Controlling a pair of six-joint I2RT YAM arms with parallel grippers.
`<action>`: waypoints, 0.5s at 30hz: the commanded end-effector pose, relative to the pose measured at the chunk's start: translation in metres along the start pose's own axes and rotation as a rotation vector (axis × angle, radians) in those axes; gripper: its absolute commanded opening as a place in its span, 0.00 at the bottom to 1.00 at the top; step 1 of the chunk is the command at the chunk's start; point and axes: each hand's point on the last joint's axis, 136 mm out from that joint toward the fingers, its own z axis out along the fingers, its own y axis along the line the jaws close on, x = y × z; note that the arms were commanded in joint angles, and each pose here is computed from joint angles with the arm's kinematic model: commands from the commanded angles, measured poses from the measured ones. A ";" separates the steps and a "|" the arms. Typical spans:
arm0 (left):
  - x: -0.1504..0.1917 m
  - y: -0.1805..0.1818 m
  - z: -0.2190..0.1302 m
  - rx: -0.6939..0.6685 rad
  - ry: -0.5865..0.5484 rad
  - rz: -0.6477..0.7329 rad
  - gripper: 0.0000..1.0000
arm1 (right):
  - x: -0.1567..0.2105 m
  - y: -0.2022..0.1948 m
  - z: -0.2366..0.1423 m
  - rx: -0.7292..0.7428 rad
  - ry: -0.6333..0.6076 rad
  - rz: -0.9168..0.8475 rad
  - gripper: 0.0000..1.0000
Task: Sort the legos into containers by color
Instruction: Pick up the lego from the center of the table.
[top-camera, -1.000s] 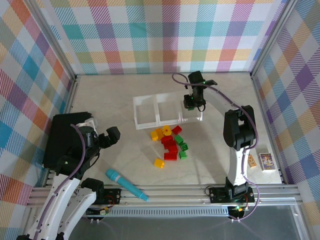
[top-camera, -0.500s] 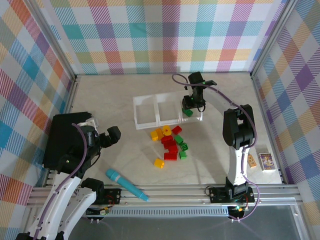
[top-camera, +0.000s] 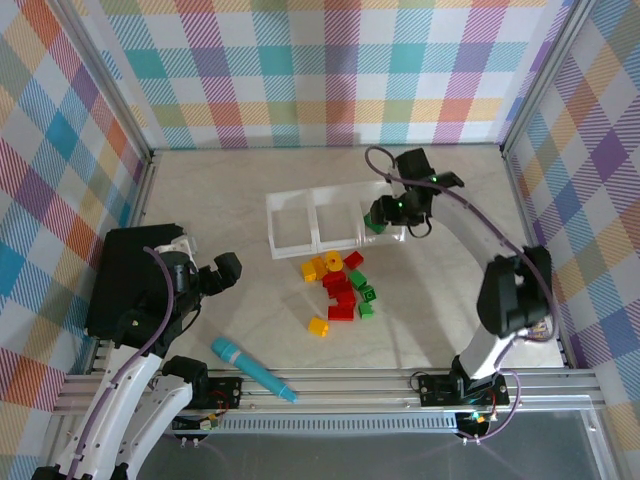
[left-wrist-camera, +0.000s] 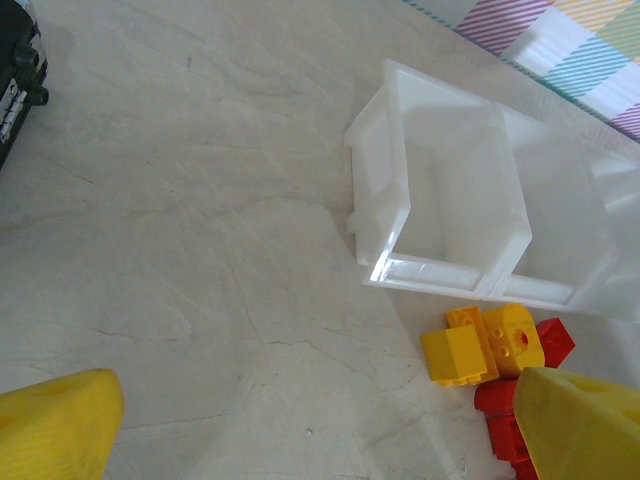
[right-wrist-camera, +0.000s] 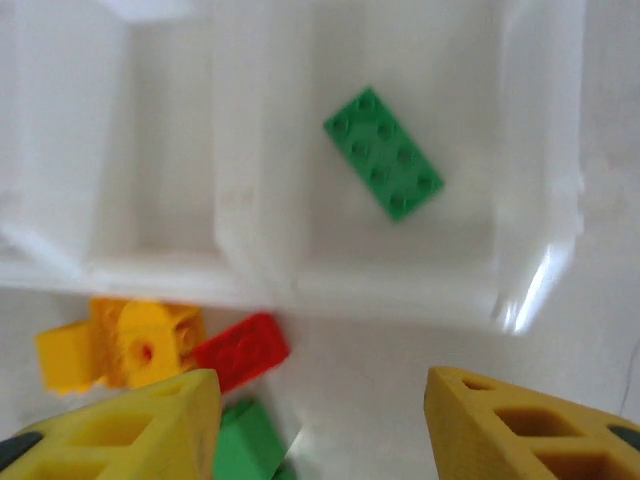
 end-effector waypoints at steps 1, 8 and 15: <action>0.000 -0.005 0.000 0.029 -0.006 0.006 1.00 | 0.037 0.011 -0.008 -0.056 0.034 0.118 0.61; 0.001 -0.005 0.002 0.026 -0.002 0.006 1.00 | 0.110 0.028 -0.010 -0.114 0.109 0.137 0.66; -0.001 -0.002 0.002 0.009 -0.008 0.008 1.00 | 0.147 0.029 0.010 -0.057 0.199 0.069 0.66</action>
